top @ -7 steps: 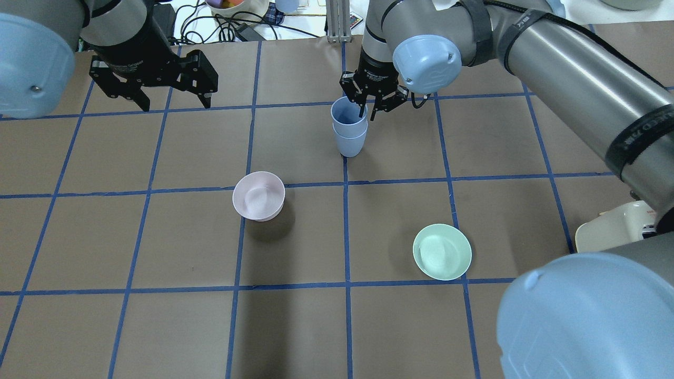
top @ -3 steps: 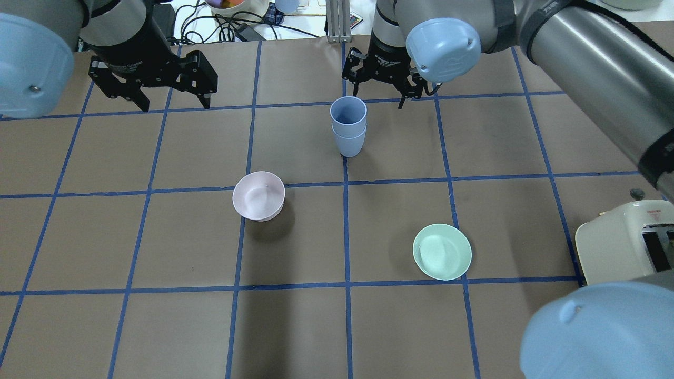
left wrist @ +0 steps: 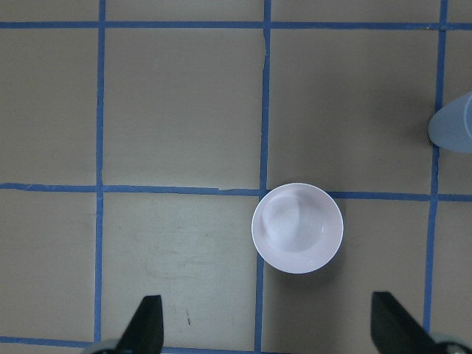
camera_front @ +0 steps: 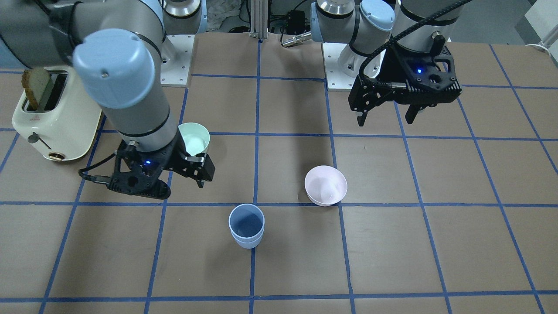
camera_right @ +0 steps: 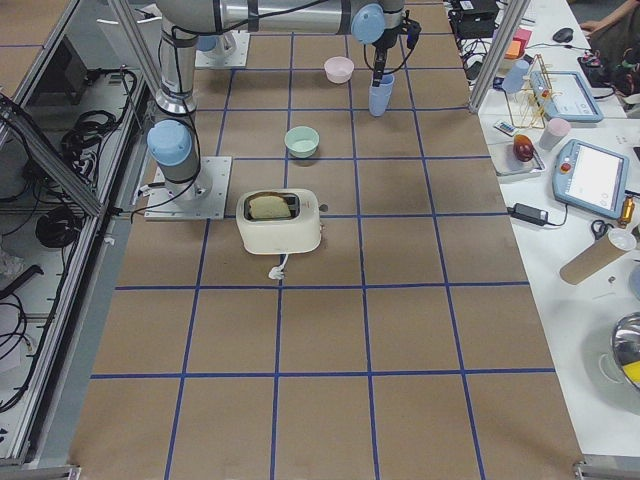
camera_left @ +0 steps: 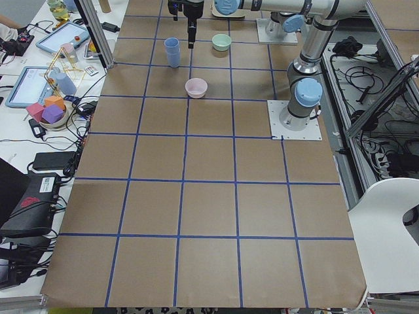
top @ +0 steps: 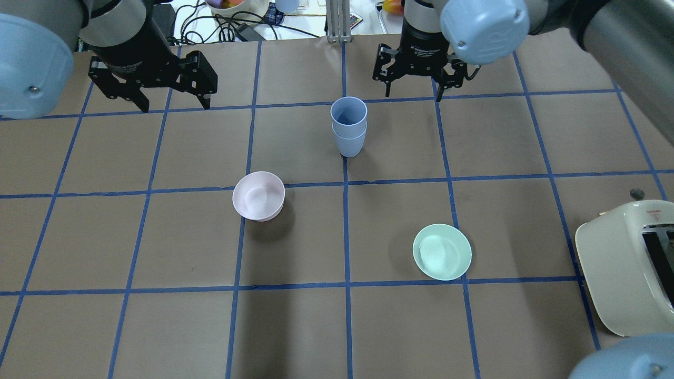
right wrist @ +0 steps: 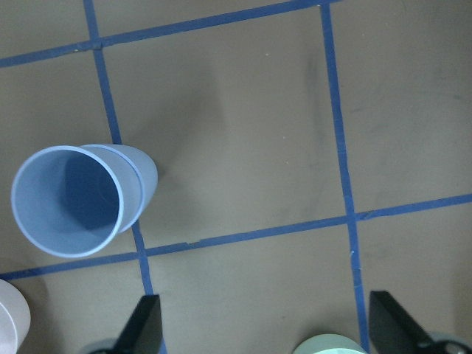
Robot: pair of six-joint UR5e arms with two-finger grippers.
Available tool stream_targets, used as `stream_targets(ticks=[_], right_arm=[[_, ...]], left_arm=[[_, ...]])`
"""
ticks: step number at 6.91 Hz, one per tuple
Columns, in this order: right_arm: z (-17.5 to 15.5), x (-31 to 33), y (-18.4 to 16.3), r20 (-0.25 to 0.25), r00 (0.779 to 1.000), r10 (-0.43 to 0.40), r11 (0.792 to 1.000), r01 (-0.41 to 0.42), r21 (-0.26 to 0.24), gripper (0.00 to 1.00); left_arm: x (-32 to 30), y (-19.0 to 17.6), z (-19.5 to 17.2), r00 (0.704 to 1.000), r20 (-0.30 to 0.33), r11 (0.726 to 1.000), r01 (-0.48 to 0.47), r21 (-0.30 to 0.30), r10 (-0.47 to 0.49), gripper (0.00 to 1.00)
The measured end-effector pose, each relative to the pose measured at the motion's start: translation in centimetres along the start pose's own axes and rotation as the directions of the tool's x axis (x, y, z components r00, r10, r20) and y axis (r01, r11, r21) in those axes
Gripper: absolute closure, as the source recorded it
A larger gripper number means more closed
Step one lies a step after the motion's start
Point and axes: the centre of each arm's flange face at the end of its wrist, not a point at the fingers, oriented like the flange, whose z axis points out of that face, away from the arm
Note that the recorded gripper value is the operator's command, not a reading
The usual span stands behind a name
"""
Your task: Stack blue cups with both arms
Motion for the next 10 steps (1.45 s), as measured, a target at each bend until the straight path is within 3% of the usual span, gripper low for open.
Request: stream_targets(ticks=[3,6,10], right_arm=[[-4.8,7.1,2.3,-0.01,1.0,-0.027,0.999,0.026,-0.047,0.0],[-4.8,9.9,3.3,-0.009,1.0,0.012,0.997,-0.012,-0.075,0.0],[-4.8,9.9,3.7,-0.003,1.0,0.016,0.997,-0.016,-0.073,0.0]], left_arm=[[0.0,0.0,0.0,1.0,0.0,1.0,0.0,0.001,0.0,0.0],[0.0,0.0,0.0,1.0,0.0,1.0,0.0,0.0,0.0,0.0],[-0.1,0.0,0.0,1.0,0.0,1.0,0.0,0.001,0.0,0.0]])
